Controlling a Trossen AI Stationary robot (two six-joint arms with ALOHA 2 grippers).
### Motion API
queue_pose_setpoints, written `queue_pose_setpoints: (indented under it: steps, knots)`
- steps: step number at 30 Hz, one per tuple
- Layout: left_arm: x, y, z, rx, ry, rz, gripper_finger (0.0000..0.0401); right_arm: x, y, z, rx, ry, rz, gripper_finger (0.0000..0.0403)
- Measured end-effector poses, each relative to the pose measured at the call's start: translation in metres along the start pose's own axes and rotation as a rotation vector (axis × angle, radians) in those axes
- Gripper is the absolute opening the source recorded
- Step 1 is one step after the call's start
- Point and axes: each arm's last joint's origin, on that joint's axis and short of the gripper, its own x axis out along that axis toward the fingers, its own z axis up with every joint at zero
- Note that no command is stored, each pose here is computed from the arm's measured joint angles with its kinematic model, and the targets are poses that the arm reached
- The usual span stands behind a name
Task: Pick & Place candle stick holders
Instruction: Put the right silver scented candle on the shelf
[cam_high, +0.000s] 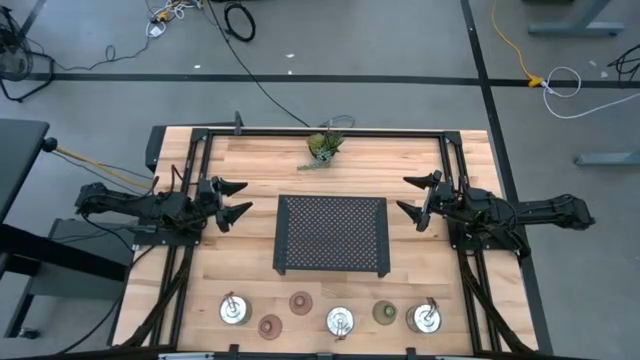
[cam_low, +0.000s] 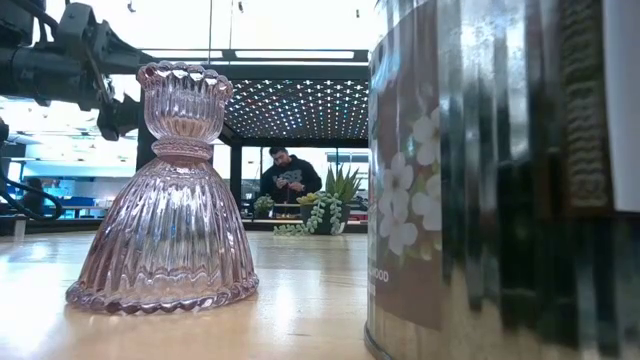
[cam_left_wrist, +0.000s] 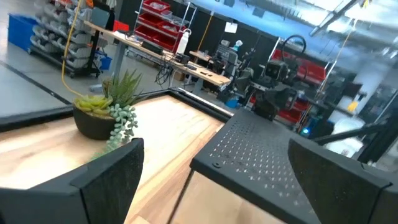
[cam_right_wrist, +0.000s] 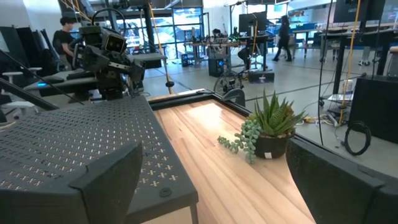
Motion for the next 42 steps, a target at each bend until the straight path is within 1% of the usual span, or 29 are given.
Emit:
queue_pose_setpoints:
  steps: [3,6,10,12,14,15,17,20,22,24,26,29,31,33,35,37,40,42]
  knots:
    - [0.000,0.000,0.000,-0.065,-0.002,-0.001,0.0399,0.000,0.000,0.002,0.043,-0.018,0.002,0.0393]
    - [0.000,0.000,0.000,-0.090,-0.002,-0.002,0.0399,0.000,0.000,0.007,0.140,-0.064,0.010,0.0393]
    - [0.000,0.000,0.000,-0.164,-0.002,-0.002,0.0399,-0.002,0.001,0.019,0.232,-0.189,0.031,0.0393]
    - [0.000,0.000,0.000,-0.198,-0.003,-0.002,0.0399,-0.004,0.002,0.027,0.264,-0.262,0.088,0.0393]
    - [0.000,0.000,0.000,-0.224,-0.003,-0.002,0.0399,-0.005,0.004,0.035,0.268,-0.296,0.184,0.0393]
    - [0.000,0.000,0.000,-0.237,-0.003,-0.003,0.0399,-0.006,0.007,0.040,0.270,-0.284,0.255,0.0393]
    - [0.000,0.000,0.001,-0.259,-0.004,-0.003,0.0399,-0.006,0.013,0.053,0.267,-0.216,0.388,0.0393]
    - [0.000,0.000,0.001,-0.283,-0.004,-0.003,0.0399,-0.006,0.021,0.084,0.255,-0.123,0.456,0.0393]
    - [0.000,0.000,0.001,-0.286,-0.004,-0.003,0.0399,-0.002,0.029,0.109,0.223,-0.096,0.489,0.0393]
    - [0.000,0.000,0.001,-0.289,-0.005,-0.001,0.0399,0.006,0.040,0.126,0.182,-0.052,0.564,0.0393]
    - [0.000,0.000,0.000,-0.288,-0.005,0.002,0.0399,0.017,0.057,0.140,0.127,-0.021,0.672,0.0393]
    - [0.000,0.000,0.000,-0.286,-0.005,0.007,0.0399,0.032,0.089,0.143,0.082,0.067,0.803,0.0393]
    - [0.000,0.000,0.000,-0.285,-0.003,0.008,0.0399,0.037,0.113,0.137,0.017,0.122,0.887,0.0393]
    - [0.000,0.000,0.000,-0.285,-0.002,0.008,0.0399,0.034,0.136,0.130,-0.051,0.161,0.960,0.0393]
    - [0.000,0.000,0.000,-0.289,-0.002,0.008,0.0399,0.026,0.154,0.130,-0.080,0.165,0.954,0.0393]
    - [0.000,0.000,0.000,-0.299,-0.001,0.008,0.0399,0.012,0.168,0.133,-0.109,0.161,0.884,0.0393]
    - [0.000,0.000,0.000,-0.309,0.002,0.009,0.0399,-0.015,0.182,0.139,-0.161,0.182,0.723,0.0393]
    - [0.000,0.001,-0.001,-0.303,0.009,0.014,0.0399,-0.032,0.187,0.141,-0.160,0.209,0.606,0.0393]
